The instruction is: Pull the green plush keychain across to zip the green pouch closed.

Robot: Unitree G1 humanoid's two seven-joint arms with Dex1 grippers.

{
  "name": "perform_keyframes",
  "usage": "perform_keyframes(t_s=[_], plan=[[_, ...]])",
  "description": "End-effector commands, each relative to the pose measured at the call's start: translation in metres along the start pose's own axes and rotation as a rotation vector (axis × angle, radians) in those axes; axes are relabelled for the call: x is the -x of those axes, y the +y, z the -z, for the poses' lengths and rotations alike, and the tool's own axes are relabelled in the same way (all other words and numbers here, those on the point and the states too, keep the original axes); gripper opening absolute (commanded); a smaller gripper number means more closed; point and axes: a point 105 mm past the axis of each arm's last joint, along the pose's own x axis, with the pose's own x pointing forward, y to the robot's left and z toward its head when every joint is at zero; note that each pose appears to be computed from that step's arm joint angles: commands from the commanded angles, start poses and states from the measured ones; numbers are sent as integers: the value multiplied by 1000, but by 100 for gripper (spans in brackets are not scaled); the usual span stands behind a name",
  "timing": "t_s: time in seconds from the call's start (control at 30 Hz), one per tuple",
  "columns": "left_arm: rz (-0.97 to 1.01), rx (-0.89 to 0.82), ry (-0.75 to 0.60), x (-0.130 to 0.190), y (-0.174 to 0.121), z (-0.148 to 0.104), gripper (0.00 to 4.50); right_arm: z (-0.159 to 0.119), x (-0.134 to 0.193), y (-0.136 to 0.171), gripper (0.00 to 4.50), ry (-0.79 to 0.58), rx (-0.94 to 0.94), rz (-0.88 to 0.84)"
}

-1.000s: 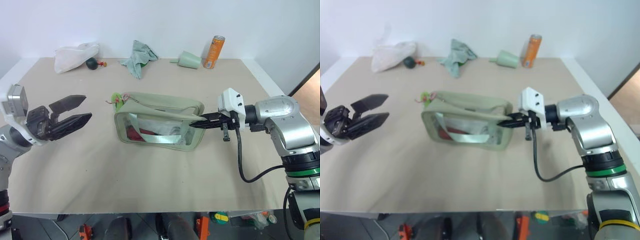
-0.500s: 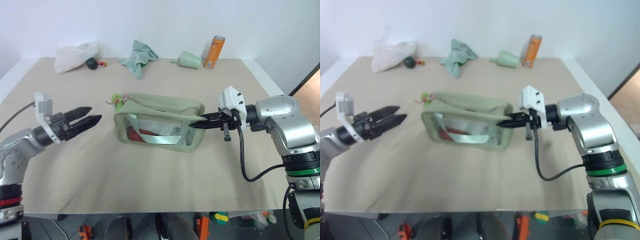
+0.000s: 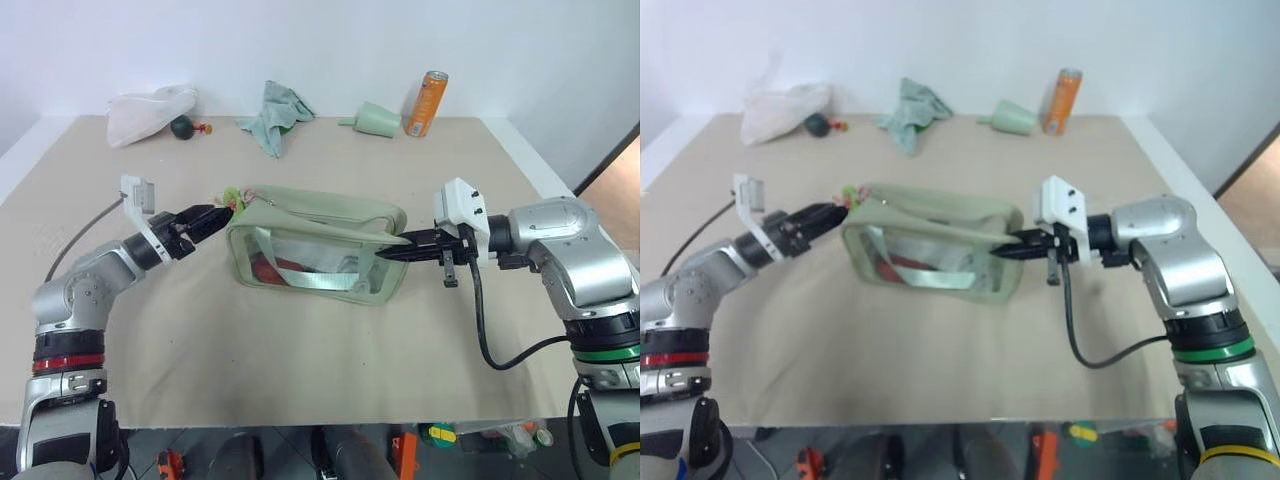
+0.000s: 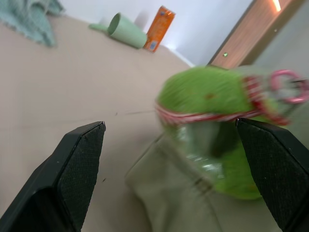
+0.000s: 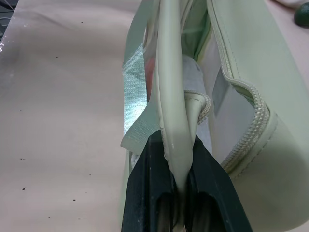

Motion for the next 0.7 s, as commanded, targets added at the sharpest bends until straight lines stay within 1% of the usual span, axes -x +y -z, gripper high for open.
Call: perform_keyframes(t_s=[0.03, 0.17, 0.3, 0.33, 0.37, 0.47, 0.5, 0.7], plan=[[23, -26, -8, -8, -5, -8, 450, -13, 5, 0, 2, -20, 43, 22], [35, -15, -10, -14, -6, -7, 338, -13, 6, 1, 0, -19, 44, 32], [74, -13, -21, -21, -13, -9, 197, -13, 6, 1, 0, -17, 45, 38], [84, -9, -27, -22, -15, -10, 169, -13, 6, 0, 0, -16, 45, 39], [96, -9, -39, -23, -17, -13, 128, -13, 6, 0, 0, -15, 45, 40], [104, -13, -70, -24, -19, -21, 25, -12, 6, 0, 0, -13, 45, 42], [106, -18, -79, -24, -20, -24, 9, -12, 6, 0, 0, -13, 45, 42], [183, -53, -171, -27, -40, -53, 9, -11, 5, -1, 0, -9, 46, 39]])
